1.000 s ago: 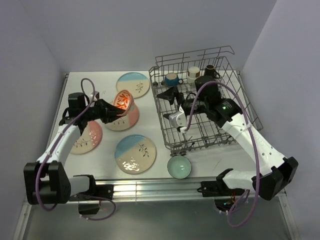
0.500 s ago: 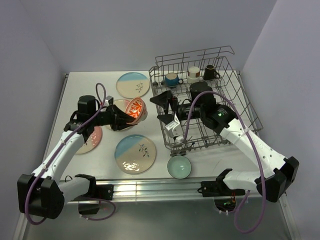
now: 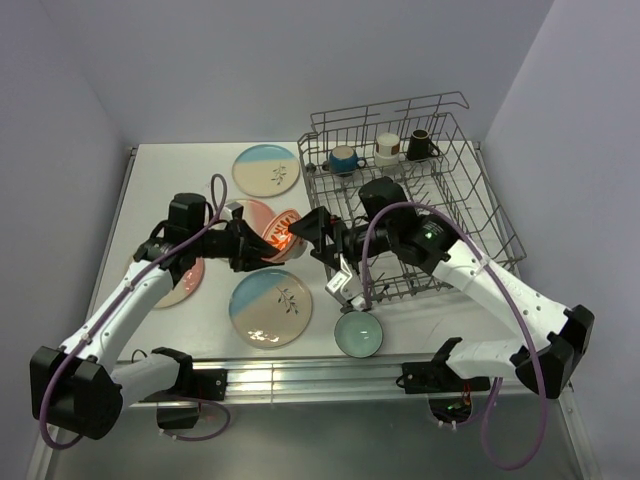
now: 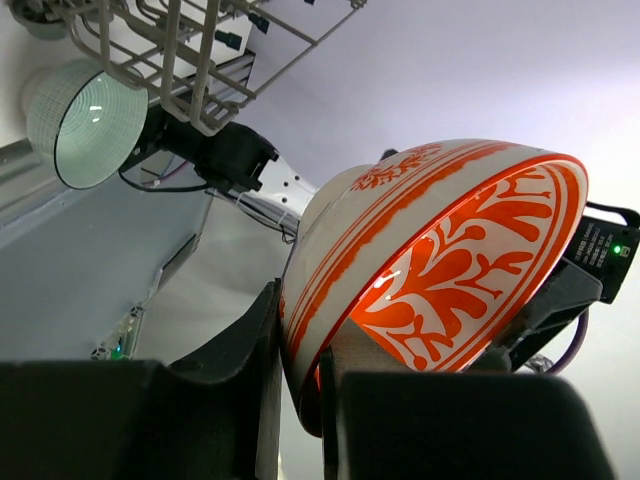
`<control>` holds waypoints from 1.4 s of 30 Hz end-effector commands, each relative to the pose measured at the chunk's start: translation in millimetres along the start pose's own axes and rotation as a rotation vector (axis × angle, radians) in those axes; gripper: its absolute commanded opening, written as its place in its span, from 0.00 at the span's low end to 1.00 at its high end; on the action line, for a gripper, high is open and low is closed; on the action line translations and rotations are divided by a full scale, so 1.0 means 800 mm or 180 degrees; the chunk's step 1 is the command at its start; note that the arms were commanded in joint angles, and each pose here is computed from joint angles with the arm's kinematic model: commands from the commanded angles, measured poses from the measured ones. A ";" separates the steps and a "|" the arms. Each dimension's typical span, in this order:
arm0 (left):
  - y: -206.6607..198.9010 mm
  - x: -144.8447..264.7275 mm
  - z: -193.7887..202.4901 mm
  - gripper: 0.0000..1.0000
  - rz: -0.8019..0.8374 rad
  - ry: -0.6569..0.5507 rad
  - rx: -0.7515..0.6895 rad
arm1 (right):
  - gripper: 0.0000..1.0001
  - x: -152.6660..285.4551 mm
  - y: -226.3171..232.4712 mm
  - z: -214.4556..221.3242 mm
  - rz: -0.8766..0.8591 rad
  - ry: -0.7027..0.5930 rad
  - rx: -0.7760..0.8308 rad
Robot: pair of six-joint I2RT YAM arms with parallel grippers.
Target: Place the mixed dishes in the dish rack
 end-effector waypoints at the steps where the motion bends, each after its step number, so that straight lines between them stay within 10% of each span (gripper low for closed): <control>1: -0.036 0.012 0.028 0.00 0.0190 0.0215 -0.0308 | 1.00 -0.002 -0.003 -0.006 -0.0107 -0.0012 0.0130; 13: -0.035 -0.004 0.052 0.00 0.0066 0.0447 -0.0299 | 0.97 -0.033 -0.006 -0.003 -0.0362 -0.0029 -0.0020; 32: -0.011 -0.014 0.043 0.01 -0.0212 0.0502 -0.0285 | 0.33 -0.027 0.020 -0.002 -0.0800 0.0056 -0.0146; 42: -0.024 -0.012 0.044 0.39 -0.0160 0.0484 -0.0375 | 0.22 -0.028 0.023 -0.005 -0.0695 0.0034 -0.0387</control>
Point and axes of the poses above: each gripper's point midway between its finger pads, its own x axis back along the fingers, its own y axis along the line the jaws close on, z = x × y, the point moved 2 cm from there along x, back along the fingers, and after that the axes turned 4 degrees about -x, right-handed, at the moved point
